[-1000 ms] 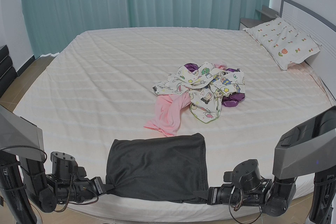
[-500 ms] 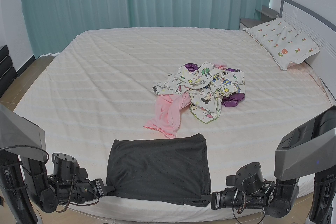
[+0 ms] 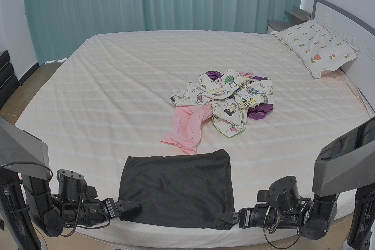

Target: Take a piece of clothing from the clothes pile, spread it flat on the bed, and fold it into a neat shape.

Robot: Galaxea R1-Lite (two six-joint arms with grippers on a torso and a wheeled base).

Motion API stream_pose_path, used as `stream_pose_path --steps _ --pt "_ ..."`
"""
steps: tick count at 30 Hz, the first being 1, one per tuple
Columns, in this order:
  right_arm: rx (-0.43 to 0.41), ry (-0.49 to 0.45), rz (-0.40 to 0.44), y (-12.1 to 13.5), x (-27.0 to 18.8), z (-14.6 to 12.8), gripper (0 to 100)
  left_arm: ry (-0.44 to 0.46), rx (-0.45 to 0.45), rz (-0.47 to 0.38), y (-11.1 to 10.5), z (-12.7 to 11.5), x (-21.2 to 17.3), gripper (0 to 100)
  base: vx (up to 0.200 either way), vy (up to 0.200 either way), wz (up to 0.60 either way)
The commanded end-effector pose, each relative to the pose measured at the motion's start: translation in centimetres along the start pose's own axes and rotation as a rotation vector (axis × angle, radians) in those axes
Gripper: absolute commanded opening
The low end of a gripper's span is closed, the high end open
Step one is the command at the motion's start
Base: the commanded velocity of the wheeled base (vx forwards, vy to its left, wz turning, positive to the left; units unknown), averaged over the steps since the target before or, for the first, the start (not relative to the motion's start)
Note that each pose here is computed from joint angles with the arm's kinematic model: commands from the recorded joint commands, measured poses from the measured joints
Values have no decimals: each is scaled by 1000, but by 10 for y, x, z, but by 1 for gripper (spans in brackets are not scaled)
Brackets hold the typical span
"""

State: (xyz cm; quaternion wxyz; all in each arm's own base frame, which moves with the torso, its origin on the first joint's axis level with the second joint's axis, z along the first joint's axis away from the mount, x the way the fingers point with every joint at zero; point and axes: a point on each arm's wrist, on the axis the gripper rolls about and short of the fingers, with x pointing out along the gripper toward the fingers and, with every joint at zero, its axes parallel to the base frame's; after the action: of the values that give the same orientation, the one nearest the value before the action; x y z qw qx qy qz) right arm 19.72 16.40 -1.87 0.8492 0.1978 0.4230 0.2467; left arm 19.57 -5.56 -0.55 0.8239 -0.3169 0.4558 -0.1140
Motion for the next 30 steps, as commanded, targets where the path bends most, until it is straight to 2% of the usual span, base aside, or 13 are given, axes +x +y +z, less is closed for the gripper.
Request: stream_pose_path --steps 1,4,5,6,7,8,12,14,17,18,21,25,30 --pt "36 -110 -5 -2 -22 21 100 -117 -11 -29 -2 15 -18 100 0 0 0" --pt "85 -210 -42 -13 -37 39 100 -201 -7 -59 -6 26 -32 100 0 0 0" --pt "85 -215 -42 -13 -37 40 100 -208 -7 -61 -6 27 -32 100 0 0 0" --pt "101 -269 -68 -16 -45 47 100 -248 -1 -79 -9 32 -38 100 0 0 0" --pt "101 -269 -68 -16 -45 47 100 -248 -1 -79 -9 32 -38 100 0 0 0" --pt "121 -377 -119 -20 -64 58 100 -316 17 -112 -16 39 -50 100 0 0 0" --pt "126 -510 -111 -15 -100 67 100 -402 55 -168 -27 44 -68 100 0 0 0" --pt "106 -594 -88 -9 -126 69 100 -464 85 -209 -36 44 -84 100 0 0 0" --pt "79 -632 -89 -8 -141 66 100 -503 103 -235 -41 43 -94 100 0 0 0" --pt "47 -655 -100 -9 -152 60 100 -556 122 -247 -45 42 -104 100 0 0 0" --pt "0 -719 -116 -5 -170 57 100 -663 198 -206 -48 41 -118 100 0 0 0" --pt "-30 -816 -167 1 -192 53 100 -756 289 -99 -46 33 -129 100 0 0 0" --pt "-106 -847 -204 5 -220 35 100 -842 310 -83 -50 25 -148 100 0 0 0"
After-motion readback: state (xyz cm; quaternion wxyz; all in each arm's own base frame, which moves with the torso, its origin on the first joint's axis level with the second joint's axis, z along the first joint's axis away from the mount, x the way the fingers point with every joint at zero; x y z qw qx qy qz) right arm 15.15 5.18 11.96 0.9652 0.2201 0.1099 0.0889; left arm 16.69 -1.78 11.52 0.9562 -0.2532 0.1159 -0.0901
